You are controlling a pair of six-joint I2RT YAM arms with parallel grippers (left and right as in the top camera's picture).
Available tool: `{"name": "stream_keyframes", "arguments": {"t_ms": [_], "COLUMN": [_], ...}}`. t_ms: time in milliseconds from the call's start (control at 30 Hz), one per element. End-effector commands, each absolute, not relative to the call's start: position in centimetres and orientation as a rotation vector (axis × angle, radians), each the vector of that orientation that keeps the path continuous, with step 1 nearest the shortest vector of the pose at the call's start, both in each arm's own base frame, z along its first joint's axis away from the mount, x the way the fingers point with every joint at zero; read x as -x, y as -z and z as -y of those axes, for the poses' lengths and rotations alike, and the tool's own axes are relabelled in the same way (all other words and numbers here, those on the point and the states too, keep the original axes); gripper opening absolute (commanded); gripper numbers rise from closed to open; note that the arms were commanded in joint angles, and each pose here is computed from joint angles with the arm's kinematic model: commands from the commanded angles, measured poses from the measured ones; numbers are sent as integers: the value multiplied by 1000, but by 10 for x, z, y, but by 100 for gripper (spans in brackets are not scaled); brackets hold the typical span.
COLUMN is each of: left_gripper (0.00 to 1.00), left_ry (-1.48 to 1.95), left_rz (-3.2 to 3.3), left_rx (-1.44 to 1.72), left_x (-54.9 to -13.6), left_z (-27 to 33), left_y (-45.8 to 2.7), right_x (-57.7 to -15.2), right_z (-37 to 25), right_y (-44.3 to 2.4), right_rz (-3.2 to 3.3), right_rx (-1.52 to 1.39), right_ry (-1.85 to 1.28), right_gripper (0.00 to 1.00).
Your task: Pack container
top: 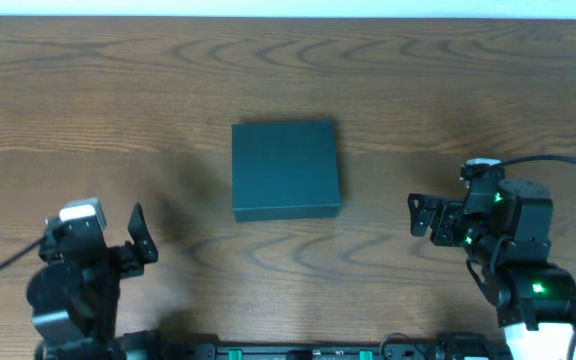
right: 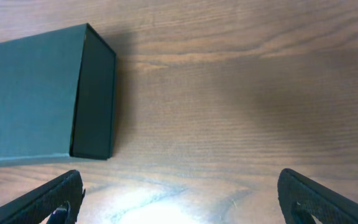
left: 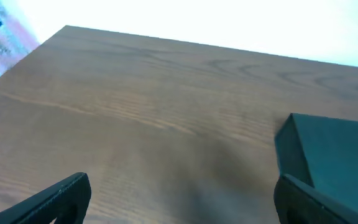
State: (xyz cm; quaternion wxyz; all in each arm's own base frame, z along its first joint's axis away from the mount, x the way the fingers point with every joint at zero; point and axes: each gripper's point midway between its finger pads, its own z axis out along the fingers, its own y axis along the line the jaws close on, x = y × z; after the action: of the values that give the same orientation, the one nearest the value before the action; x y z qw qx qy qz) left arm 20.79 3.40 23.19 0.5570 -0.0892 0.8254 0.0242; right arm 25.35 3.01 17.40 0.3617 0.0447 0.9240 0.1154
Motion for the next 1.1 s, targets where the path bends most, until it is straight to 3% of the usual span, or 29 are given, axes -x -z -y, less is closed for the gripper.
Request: {"name": "stream_keyframes", "arguments": {"t_ms": [0,333,1067], "left_gripper": [95,95,95], "left_ry": [-46,-53,-42], "left_rz": [-1908,-1888,-1925], "left_rx": [299,340,391], "left_x": [-203,-203,-213], "left_z": [-40,-46,-52], "left_y": [-215,-162,-109], "right_x": [-255,-255,-255], "right_z": [-29,-29,-29], "right_y": [-181,-181,-181], "right_rz": [-2361,-2361,-2361], "right_rx": [-116,-116,-116], "right_ry": [-299,-299,-299], "right_gripper": [99,99,99]}}
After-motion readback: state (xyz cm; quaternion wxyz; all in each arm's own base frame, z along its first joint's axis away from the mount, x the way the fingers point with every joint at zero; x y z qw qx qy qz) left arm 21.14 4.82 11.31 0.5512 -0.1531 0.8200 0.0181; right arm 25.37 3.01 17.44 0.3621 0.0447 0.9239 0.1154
